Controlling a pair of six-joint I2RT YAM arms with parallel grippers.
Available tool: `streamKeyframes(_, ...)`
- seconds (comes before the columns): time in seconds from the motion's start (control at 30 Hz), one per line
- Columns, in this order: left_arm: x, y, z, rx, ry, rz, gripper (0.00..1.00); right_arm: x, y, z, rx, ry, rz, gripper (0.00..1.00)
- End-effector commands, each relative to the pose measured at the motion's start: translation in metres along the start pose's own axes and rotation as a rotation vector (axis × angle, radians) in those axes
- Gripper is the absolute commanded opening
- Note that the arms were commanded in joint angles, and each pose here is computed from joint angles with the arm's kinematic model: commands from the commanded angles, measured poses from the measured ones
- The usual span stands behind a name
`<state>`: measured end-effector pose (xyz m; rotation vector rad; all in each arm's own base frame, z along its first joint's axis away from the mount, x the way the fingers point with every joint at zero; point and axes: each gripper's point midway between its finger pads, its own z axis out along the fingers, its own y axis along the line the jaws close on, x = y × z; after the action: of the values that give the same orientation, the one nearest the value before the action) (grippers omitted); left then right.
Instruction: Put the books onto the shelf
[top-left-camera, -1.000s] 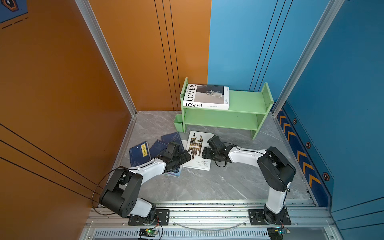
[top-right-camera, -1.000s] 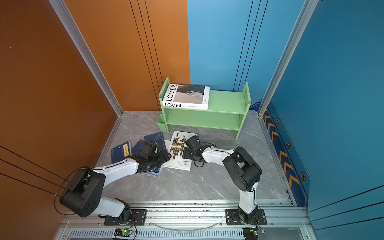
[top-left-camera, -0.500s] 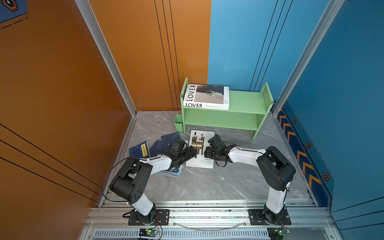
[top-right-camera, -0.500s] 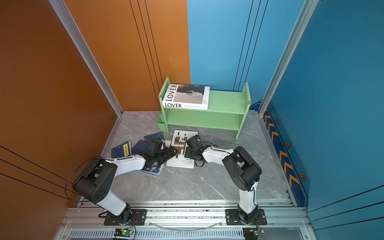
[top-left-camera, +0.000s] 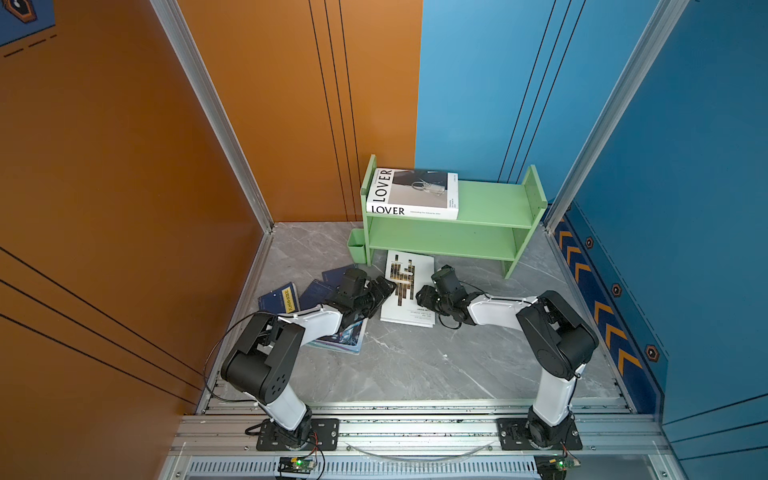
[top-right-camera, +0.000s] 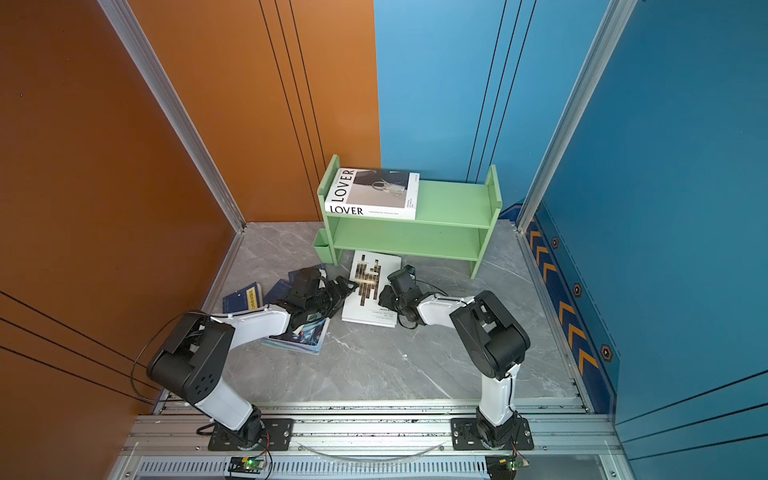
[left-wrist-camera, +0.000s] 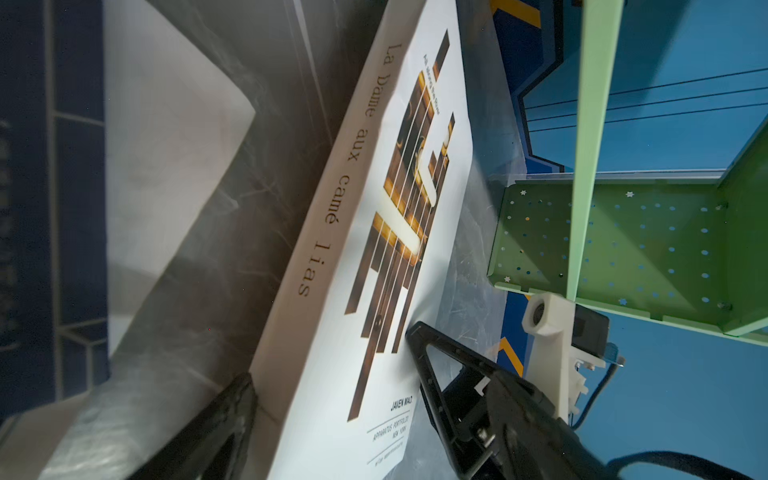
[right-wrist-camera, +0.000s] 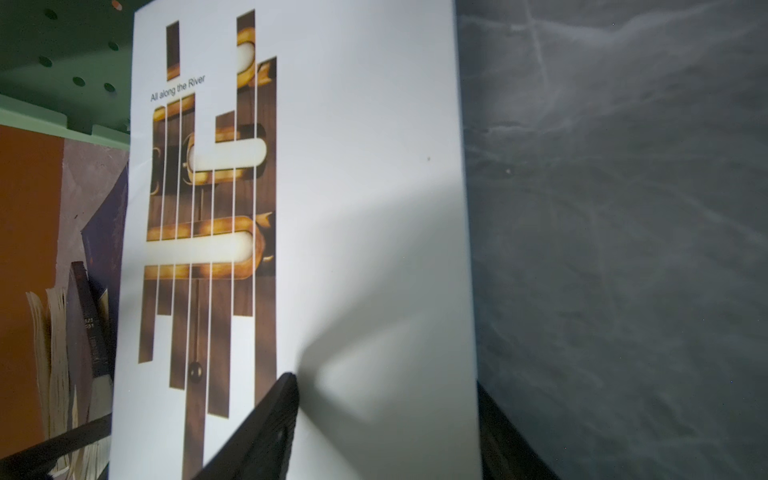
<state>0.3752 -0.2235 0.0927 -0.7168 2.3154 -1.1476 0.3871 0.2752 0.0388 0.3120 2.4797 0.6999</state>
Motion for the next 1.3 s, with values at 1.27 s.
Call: streamKeyframes(1.27, -0.064, 0.037, -0.070, -0.247, 0.051, 0.395, 0.96, 0.072, 0.030, 0.018, 0.032, 0.242, -0.132, 0.62)
